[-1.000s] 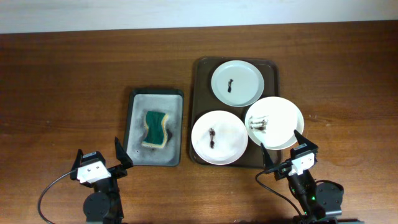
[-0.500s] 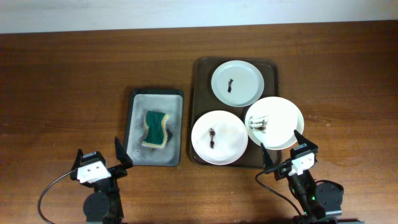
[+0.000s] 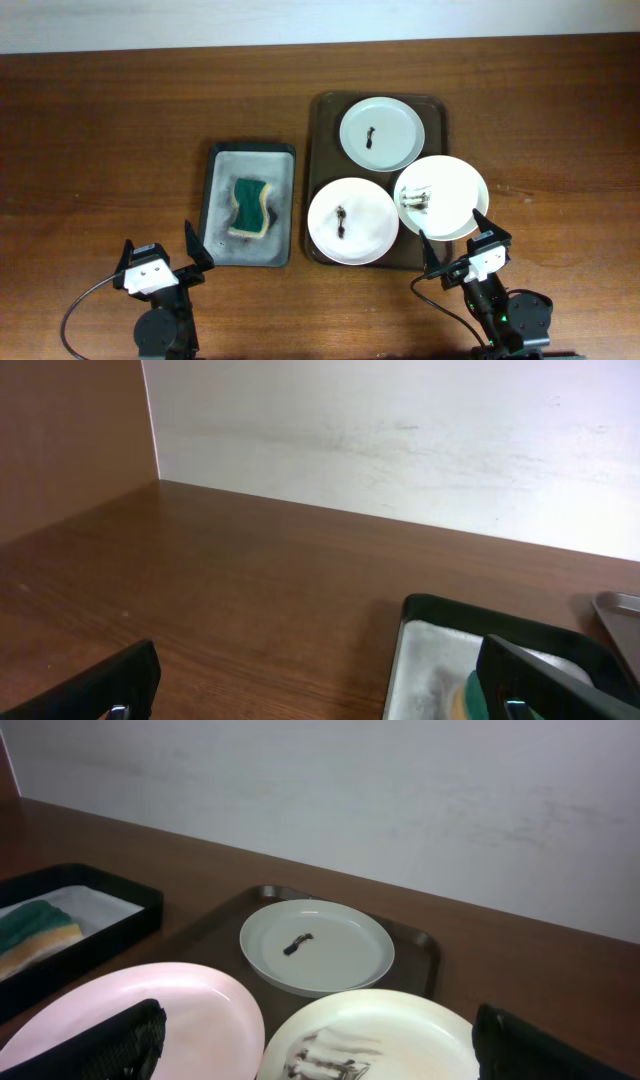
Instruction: Clean dirty plates on tray and stack at the side
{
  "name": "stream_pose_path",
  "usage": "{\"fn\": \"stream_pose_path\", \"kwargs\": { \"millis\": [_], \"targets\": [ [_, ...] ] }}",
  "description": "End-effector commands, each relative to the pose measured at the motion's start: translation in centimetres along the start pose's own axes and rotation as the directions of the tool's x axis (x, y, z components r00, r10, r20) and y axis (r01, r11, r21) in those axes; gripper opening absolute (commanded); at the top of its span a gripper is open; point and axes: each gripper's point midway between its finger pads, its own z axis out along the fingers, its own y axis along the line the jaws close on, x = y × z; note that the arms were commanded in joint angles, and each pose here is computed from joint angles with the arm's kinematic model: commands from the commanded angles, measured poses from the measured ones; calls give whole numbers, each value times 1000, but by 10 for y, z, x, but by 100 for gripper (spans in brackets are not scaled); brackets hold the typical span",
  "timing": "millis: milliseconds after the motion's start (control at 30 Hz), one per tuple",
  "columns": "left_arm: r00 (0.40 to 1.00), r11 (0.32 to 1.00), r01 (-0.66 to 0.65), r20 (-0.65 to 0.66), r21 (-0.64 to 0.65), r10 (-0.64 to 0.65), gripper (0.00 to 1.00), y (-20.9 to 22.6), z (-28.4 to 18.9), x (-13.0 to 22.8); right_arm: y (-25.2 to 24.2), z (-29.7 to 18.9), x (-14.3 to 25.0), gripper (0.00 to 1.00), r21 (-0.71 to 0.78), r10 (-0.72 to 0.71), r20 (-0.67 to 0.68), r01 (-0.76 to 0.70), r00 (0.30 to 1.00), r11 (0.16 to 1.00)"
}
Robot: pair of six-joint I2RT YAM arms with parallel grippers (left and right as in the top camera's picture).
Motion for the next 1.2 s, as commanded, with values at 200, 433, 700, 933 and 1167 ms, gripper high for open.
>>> {"fn": "stream_pose_path", "kwargs": {
  "millis": [200, 433, 700, 933, 1167],
  "targets": [
    [999, 973, -14, -27, 232, 20, 99, -39, -5, 7, 5, 0, 2, 99, -24, 0, 2, 0, 1000, 1000],
    [999, 902, -16, 42, 431, -3, 99, -74, -23, -33, 30, -13, -43, 99, -178, -9, 64, 21, 998, 984],
    [975, 912, 13, -208, 410, 79, 99, -82, -21, -100, 22, -19, -123, 99, -196, 43, -144, -72, 989, 978],
    [777, 913, 82, -600, 400, 194, 99, -101, 3, -105, 11, 7, -160, 99, -183, 119, -493, -237, 862, 954],
    [521, 903, 184, -818, 387, 244, 99, -118, 15, -57, 26, 34, -138, 99, -165, 210, -737, -472, 643, 866]
  ]
}}
